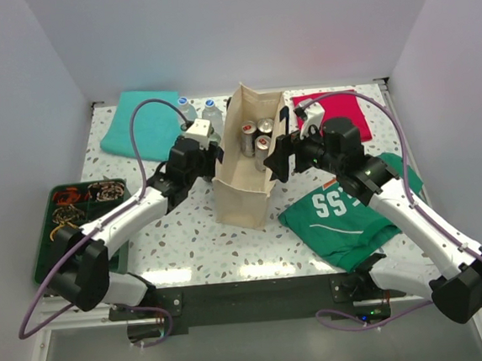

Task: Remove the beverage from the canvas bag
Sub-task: Place the drink at the center of the board.

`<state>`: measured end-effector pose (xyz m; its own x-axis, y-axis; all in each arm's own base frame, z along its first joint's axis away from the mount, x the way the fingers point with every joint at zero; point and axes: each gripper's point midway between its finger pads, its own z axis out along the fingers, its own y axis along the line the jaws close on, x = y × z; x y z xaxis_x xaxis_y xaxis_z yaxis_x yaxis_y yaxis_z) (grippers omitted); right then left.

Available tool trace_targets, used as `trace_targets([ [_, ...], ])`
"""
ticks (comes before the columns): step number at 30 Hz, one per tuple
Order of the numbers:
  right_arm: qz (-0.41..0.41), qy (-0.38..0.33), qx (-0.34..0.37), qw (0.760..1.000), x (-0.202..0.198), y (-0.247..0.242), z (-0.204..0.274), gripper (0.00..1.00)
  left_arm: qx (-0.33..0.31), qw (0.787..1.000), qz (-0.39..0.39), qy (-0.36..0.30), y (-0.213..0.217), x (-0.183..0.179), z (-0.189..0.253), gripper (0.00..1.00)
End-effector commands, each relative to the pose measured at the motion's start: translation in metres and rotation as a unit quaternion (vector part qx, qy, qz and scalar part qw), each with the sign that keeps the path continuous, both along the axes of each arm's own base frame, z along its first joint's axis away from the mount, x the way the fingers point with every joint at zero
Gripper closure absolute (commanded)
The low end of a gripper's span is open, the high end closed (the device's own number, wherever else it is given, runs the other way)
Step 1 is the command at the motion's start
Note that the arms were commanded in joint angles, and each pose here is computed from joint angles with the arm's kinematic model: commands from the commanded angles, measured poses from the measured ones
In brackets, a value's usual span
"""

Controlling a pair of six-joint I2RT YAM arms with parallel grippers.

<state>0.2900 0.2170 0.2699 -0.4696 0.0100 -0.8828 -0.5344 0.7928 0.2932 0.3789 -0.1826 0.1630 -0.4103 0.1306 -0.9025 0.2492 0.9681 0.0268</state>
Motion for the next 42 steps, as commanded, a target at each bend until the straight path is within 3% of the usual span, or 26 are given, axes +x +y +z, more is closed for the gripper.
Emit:
trace_targets([
  [1,-0.005,-0.022,0.006,1.0,0.002,-0.001,0.014,0.02,-0.03,0.998,0.02,-0.058,-0.002,0.02,0.037,1.0],
  [4,-0.006,-0.021,0.006,1.0,0.002,-0.001,0.013,0.02,-0.029,0.998,0.018,-0.054,-0.003,0.021,0.034,1.0],
  [6,-0.005,-0.021,0.006,1.0,0.002,-0.001,0.013,0.02,-0.029,0.998,0.016,-0.045,-0.005,0.021,0.028,0.87],
  [10,-0.003,-0.019,0.005,1.0,0.003,0.0,0.011,0.02,-0.029,0.999,0.013,-0.037,-0.007,0.021,0.023,0.88],
  [17,0.0,-0.017,0.004,1.0,0.003,0.001,0.01,0.02,-0.034,0.999,0.019,-0.035,-0.006,0.019,0.026,0.61],
  [22,-0.004,-0.018,0.003,1.0,0.003,0.0,0.01,0.02,-0.026,0.999,0.023,-0.033,-0.003,0.02,0.03,0.55],
  [23,-0.004,-0.017,0.004,1.0,0.004,0.0,0.01,0.02,-0.025,0.999,0.024,-0.033,-0.003,0.02,0.031,0.46],
  [30,-0.011,-0.015,0.007,1.0,0.005,-0.001,0.008,0.02,-0.033,0.998,0.034,-0.045,0.002,0.017,0.054,0.36],
  [33,-0.012,-0.015,0.006,1.0,0.006,-0.001,0.008,0.02,-0.029,0.997,0.038,-0.058,0.005,0.019,0.064,0.4],
  [37,-0.012,-0.018,0.007,1.0,0.004,-0.001,0.01,0.02,-0.03,0.997,0.035,-0.061,0.003,0.021,0.068,0.27],
  [42,-0.012,-0.014,0.006,1.0,0.003,-0.002,0.007,0.02,-0.034,0.997,0.028,-0.06,0.0,0.02,0.068,0.29],
])
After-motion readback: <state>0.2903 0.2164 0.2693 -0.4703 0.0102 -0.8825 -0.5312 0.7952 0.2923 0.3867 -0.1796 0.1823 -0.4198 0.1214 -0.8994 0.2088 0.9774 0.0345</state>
